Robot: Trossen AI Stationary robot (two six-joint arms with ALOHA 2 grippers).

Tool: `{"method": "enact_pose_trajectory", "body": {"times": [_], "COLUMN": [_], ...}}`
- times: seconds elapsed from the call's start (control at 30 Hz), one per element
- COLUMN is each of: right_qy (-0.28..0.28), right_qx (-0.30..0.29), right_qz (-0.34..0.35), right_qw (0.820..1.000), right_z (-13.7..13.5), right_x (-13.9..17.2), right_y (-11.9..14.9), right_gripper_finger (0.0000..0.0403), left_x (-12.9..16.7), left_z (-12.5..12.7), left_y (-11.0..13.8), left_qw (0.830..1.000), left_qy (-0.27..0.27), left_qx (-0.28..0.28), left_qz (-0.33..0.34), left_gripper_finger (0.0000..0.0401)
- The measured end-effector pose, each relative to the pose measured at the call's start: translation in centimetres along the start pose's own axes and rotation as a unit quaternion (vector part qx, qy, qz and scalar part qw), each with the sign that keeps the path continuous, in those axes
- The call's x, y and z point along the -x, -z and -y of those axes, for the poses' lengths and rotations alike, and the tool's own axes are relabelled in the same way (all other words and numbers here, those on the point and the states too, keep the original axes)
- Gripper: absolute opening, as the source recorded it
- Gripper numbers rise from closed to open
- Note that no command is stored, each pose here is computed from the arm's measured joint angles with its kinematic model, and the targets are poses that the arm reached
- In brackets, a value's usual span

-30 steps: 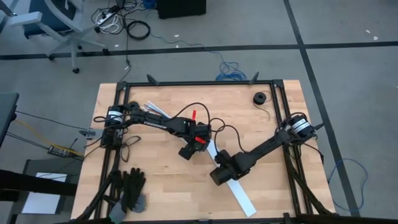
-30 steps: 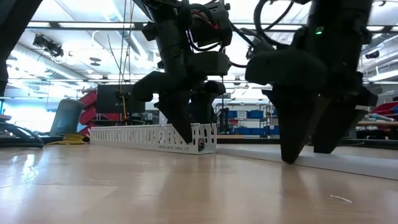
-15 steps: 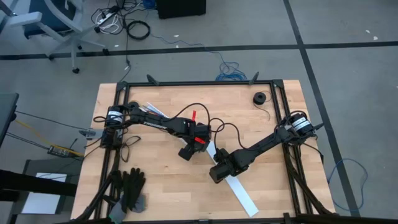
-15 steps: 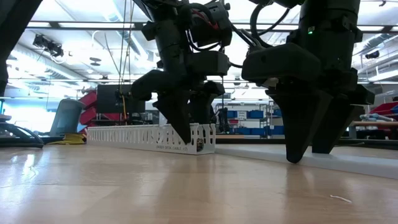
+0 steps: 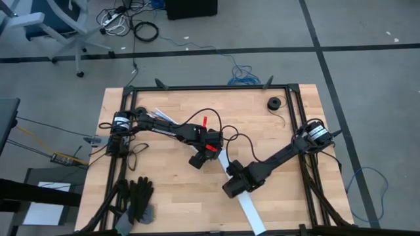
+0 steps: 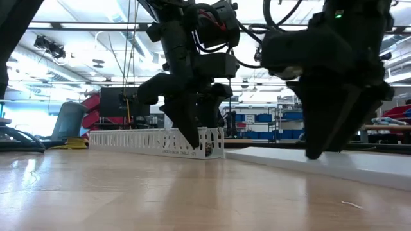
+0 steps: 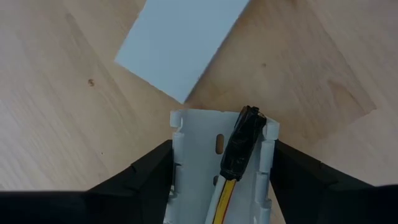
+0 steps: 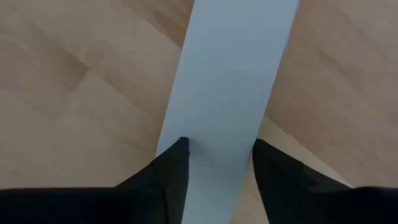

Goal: Ziptie cables
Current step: Close the white cable duct

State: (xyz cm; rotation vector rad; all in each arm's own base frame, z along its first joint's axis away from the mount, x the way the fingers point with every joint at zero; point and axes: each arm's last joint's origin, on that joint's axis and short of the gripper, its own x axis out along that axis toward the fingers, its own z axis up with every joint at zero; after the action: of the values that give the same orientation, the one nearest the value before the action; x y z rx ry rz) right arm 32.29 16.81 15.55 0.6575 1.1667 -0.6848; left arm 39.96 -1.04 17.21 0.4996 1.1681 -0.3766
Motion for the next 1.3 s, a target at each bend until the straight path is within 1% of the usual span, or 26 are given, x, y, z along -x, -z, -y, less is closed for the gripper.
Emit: {"method": "enact_pose_trajectory", "body": {"times": [0.2,0.3,0.4,0.57,0.8,0.97,1.03,1.17,1.3], "right_qy": [0.002,0.001,-0.003,-0.006,-0.007,-0.046,-0.052,-0.050,-0.044], "right_qx": [0.008,0.011,0.017,0.015,0.007,-0.003,-0.003,-0.007,-0.011], "right_qz": [0.017,0.024,0.024,0.012,0.011,-0.018,-0.024,-0.031,-0.031], "right_qw": [1.000,1.000,1.000,1.000,1.000,0.999,0.998,0.998,0.998], "right_z": [-0.1,-0.1,-0.1,-0.1,-0.1,-0.7,-0.7,-0.6,-0.4], "right_x": [0.2,0.4,0.5,0.5,0.4,0.3,0.3,0.2,0.1], "right_y": [0.5,0.6,0.6,0.5,-0.1,-0.5,-0.7,-1.0,-1.4], "right_gripper_finger": [0.0095,0.0085,0.0087,0.0116,0.0189,0.0239,0.0256,0.0279,0.0287], "left_x": [0.0,0.0,0.0,0.0,0.0,0.0,0.0,0.0,0.0], "left_z": [0.0,0.0,0.0,0.0,0.0,0.0,0.0,0.0,0.0], "left_y": [0.0,0.0,0.0,0.0,0.0,0.0,0.0,0.0,0.0], "left_qw": [1.000,1.000,1.000,1.000,1.000,1.000,1.000,1.000,1.000], "left_qy": [0.000,0.000,0.000,0.000,0.001,0.002,0.002,0.002,0.001], "left_qx": [0.000,0.000,0.000,0.000,0.008,0.009,0.009,0.010,0.011], "left_qz": [0.000,0.001,0.001,0.001,0.001,0.001,0.001,0.001,0.000], "left_gripper_finger": [0.0219,0.0219,0.0219,0.0219,0.0219,0.0219,0.0219,0.0219,0.0219]}}
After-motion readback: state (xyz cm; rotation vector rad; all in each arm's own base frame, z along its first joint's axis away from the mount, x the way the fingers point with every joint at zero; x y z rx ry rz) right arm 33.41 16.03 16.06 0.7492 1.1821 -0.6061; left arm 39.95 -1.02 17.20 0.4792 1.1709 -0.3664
